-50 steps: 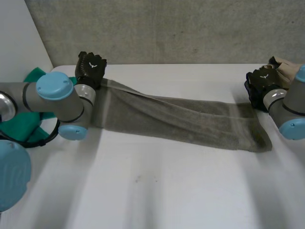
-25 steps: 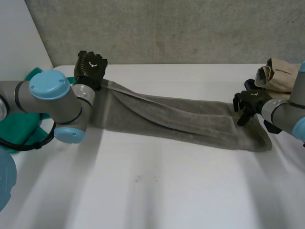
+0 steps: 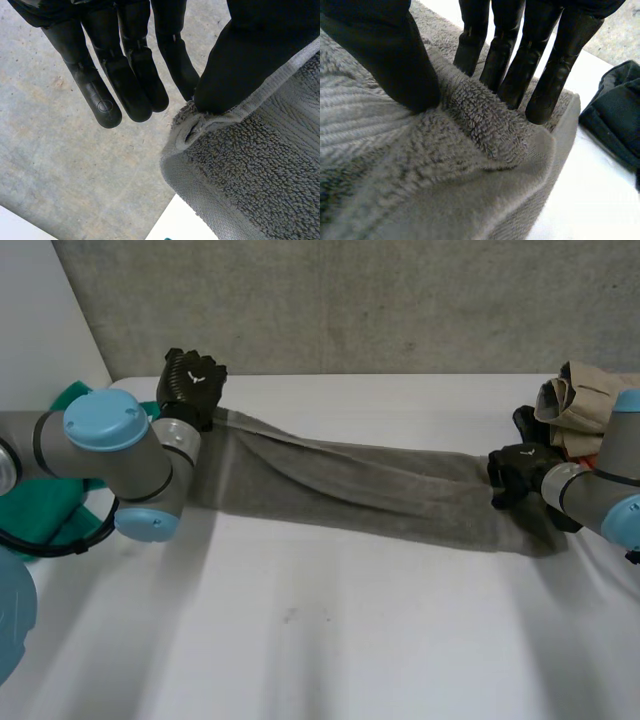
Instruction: Fold the laundry.
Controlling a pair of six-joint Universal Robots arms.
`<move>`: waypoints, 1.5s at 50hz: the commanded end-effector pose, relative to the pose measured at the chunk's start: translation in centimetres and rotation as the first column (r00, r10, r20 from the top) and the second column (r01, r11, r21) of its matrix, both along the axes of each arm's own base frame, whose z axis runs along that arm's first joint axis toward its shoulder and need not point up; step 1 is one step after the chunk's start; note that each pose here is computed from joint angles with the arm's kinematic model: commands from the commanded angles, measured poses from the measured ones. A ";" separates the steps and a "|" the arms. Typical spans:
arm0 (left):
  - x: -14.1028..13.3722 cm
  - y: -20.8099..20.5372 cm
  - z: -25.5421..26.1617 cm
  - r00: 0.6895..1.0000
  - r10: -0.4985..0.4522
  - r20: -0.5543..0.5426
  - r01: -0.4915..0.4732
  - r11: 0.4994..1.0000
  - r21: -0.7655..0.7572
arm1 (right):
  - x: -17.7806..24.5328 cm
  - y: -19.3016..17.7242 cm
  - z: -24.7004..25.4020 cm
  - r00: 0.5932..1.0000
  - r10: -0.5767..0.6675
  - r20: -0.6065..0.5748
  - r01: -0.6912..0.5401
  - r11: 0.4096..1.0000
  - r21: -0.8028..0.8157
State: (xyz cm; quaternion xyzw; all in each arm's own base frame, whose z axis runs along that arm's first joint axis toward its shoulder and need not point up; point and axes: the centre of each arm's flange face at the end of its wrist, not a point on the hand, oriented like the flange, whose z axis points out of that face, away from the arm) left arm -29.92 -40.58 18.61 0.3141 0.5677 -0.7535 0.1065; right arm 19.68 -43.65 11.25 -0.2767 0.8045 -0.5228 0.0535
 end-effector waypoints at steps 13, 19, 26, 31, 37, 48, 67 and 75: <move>0.1 -0.1 0.4 1.000 0.003 -0.004 -0.003 1.000 -0.009 | 0.2 -0.4 1.9 1.000 0.005 0.004 -0.005 0.997 -0.081; -0.2 -1.1 0.7 1.000 0.000 -0.027 -0.002 0.998 -0.069 | 0.4 -2.9 2.3 1.000 -0.020 0.013 0.023 0.956 -0.293; -0.8 -3.8 -1.0 0.999 0.006 -0.050 -0.013 0.991 -0.134 | 1.3 -4.6 1.2 0.999 -0.046 0.019 0.050 0.908 -0.417; -1.2 -4.6 -2.6 0.999 0.001 -0.044 -0.007 0.991 -0.131 | 2.6 -4.8 -0.6 0.999 -0.028 0.018 0.033 0.909 -0.416; -1.9 -3.7 -2.8 0.999 -0.006 -0.038 0.002 0.993 -0.120 | 2.8 -4.4 2.3 0.999 -0.022 0.034 0.035 0.889 -0.456; 0.1 3.6 1.6 0.999 -0.029 -0.018 0.028 0.998 -0.053 | 1.0 4.4 11.0 0.999 -0.034 0.037 0.046 0.915 -0.400; 2.5 9.2 -1.7 0.999 -0.035 0.018 0.033 0.995 0.091 | -1.7 5.9 1.2 0.986 -0.054 -0.158 0.013 0.968 -0.252; 2.4 9.3 -1.6 0.999 -0.040 0.013 0.038 0.996 0.086 | -1.2 3.9 -0.9 0.979 -0.044 -0.199 -0.019 0.952 -0.306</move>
